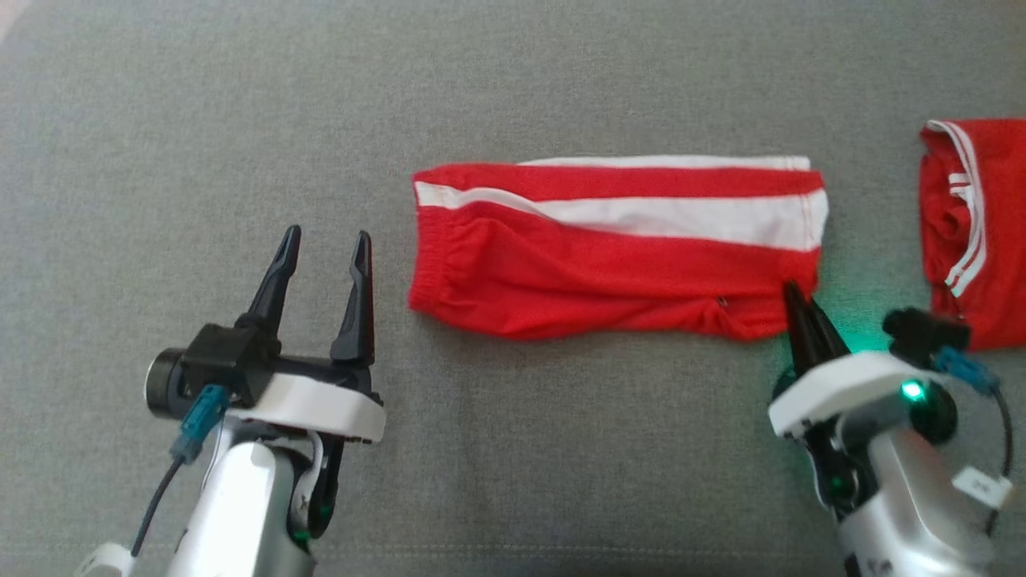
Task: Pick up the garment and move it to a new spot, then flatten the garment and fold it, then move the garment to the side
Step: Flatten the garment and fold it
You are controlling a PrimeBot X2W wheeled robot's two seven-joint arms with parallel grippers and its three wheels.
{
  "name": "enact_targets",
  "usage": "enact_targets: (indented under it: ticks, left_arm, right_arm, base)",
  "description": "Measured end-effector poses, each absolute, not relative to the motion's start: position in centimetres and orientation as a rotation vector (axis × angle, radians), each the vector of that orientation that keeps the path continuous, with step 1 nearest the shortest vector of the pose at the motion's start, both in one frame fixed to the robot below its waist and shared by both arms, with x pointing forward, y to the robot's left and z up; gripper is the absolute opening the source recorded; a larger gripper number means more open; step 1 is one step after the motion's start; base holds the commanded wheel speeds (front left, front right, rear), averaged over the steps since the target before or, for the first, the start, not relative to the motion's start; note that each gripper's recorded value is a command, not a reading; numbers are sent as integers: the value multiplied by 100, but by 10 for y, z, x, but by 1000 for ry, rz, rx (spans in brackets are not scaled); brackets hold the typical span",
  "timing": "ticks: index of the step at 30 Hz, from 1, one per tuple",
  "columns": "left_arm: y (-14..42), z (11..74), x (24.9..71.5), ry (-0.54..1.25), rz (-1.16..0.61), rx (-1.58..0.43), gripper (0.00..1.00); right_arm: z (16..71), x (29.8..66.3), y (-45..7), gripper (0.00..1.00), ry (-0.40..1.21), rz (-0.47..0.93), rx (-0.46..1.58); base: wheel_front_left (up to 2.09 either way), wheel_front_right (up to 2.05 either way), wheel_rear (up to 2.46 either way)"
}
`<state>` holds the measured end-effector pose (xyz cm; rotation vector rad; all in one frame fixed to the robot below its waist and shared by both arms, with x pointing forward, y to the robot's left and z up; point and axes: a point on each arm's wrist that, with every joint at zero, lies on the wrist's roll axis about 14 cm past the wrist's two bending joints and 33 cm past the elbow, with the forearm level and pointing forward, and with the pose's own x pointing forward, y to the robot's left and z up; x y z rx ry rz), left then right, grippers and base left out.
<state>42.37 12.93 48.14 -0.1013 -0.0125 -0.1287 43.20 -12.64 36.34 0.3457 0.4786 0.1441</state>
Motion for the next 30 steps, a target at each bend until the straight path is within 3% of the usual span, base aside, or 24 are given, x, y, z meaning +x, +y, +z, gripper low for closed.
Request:
enact_targets:
  ticks: [7,18,23,30]
  left_arm:
    - [130,486,422,-25,-129,-103,100]
    - [134,488,414,-26,-120,-102,100]
    - [135,495,411,-44,-116,-101,100]
    - [138,505,403,-67,-108,-99,100]
  right_arm:
    - [364,412,-145,0,487,87,365]
    - [383,415,-147,0,459,101,319]
    - [426,434,-115,0,357,238,204]
    - [501,449,-11,0,215,566,121]
  base:
    - [0,0,0]
    - [0,0,0]
    - [0,0,0]
    - [0,0,0]
